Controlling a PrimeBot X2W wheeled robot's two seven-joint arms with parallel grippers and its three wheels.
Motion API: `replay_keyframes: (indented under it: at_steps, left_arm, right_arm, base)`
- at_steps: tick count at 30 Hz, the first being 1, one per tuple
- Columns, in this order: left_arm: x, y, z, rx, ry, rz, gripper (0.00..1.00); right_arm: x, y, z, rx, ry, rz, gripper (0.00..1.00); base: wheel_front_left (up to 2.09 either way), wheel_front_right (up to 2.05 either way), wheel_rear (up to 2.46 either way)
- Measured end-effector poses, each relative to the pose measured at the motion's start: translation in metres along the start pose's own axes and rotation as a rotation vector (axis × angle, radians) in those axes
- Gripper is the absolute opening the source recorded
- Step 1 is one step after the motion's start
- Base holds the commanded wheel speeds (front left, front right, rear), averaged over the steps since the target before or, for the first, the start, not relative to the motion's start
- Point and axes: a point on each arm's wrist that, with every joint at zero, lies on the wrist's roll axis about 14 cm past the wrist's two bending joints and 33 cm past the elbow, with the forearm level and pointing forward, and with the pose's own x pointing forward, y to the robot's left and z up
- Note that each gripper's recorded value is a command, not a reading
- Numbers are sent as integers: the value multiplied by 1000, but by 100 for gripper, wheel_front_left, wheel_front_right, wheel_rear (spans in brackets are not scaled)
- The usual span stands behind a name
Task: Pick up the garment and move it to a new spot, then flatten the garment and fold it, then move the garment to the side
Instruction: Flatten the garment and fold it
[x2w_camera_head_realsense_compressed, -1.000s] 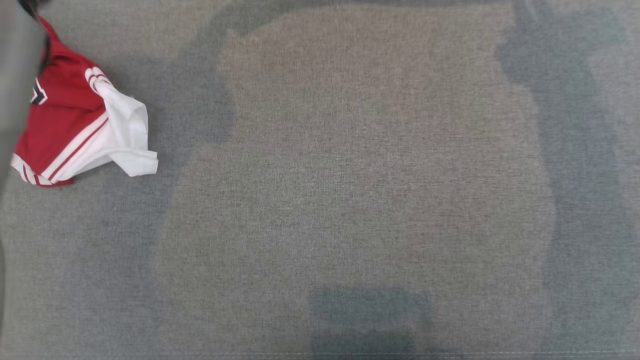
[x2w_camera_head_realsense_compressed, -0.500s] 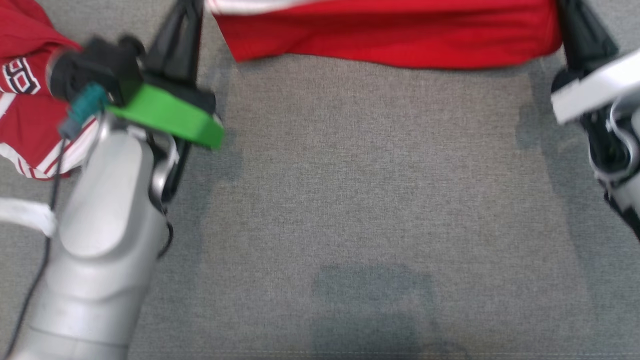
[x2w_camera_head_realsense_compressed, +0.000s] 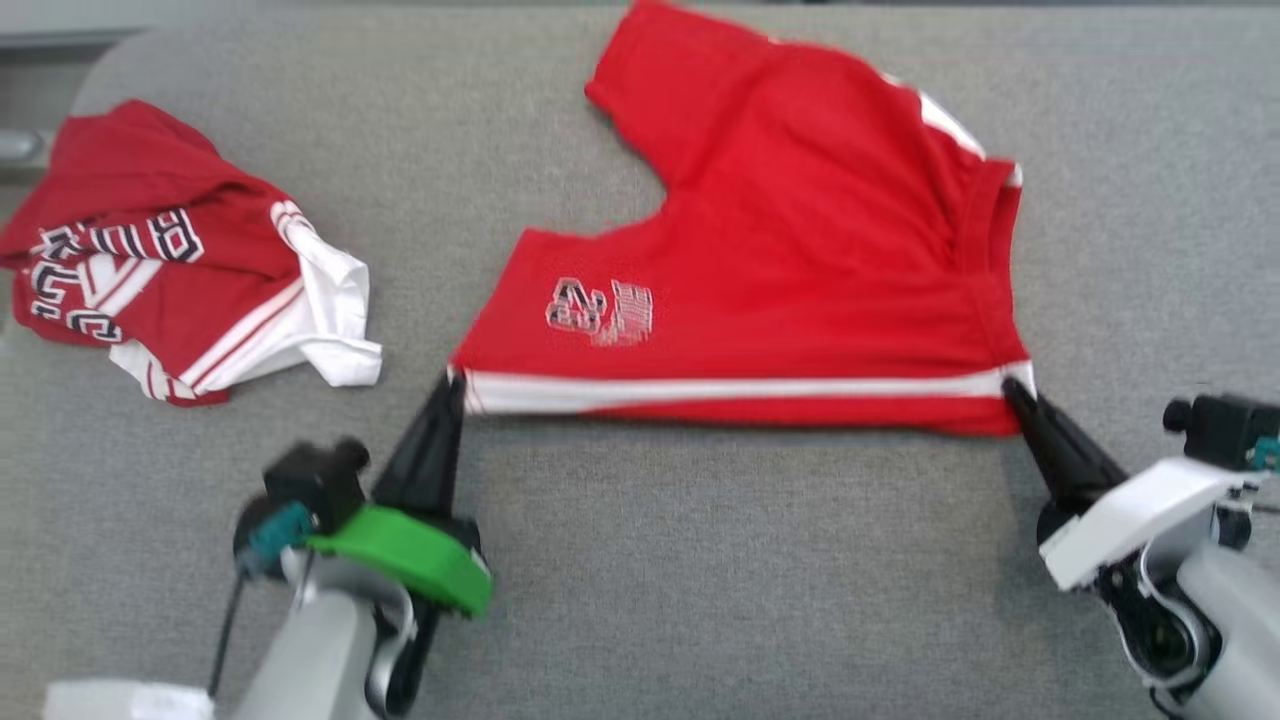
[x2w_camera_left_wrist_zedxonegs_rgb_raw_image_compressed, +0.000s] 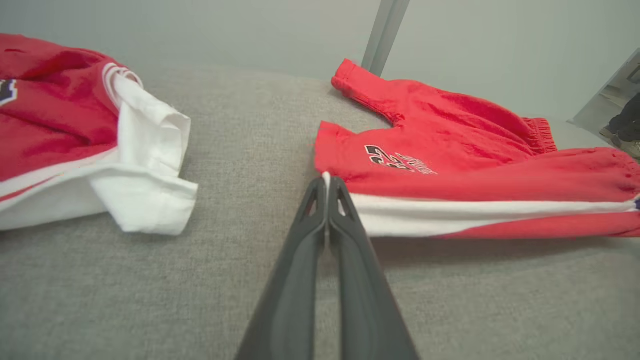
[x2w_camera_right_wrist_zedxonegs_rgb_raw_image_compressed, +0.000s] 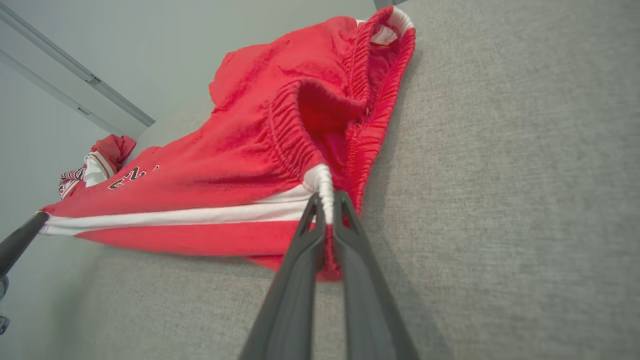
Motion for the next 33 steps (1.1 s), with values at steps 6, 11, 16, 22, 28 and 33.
replay_keyframes:
  at_steps: [6,11,16,22,28,33]
  left_arm:
    - [-46,-5,-15,-34,30,32,0]
    - [-78,-9,-29,-46,56,49,0]
    - [-106,-10,-37,-56,63,64,0]
    - [-128,-9,-42,-68,58,81,0]
    - [-145,-7,-53,-71,76,93,0]
    - [-144,-11,-50,-67,69,79,0]
  right_arm:
    - [-37,12,-18,26,24,-15,0]
    - [-60,30,-33,55,37,-1,0]
    - [-82,42,-50,85,55,3,0]
    - [-105,47,-61,98,62,-4,0]
    - [-125,48,-77,117,92,-15,0]
    - [-126,45,-78,126,98,-24,0]
  base:
    - [0,0,0]
    - [0,0,0]
    - [0,0,0]
    - [0,0,0]
    - [0,0,0]
    - [0,0,0]
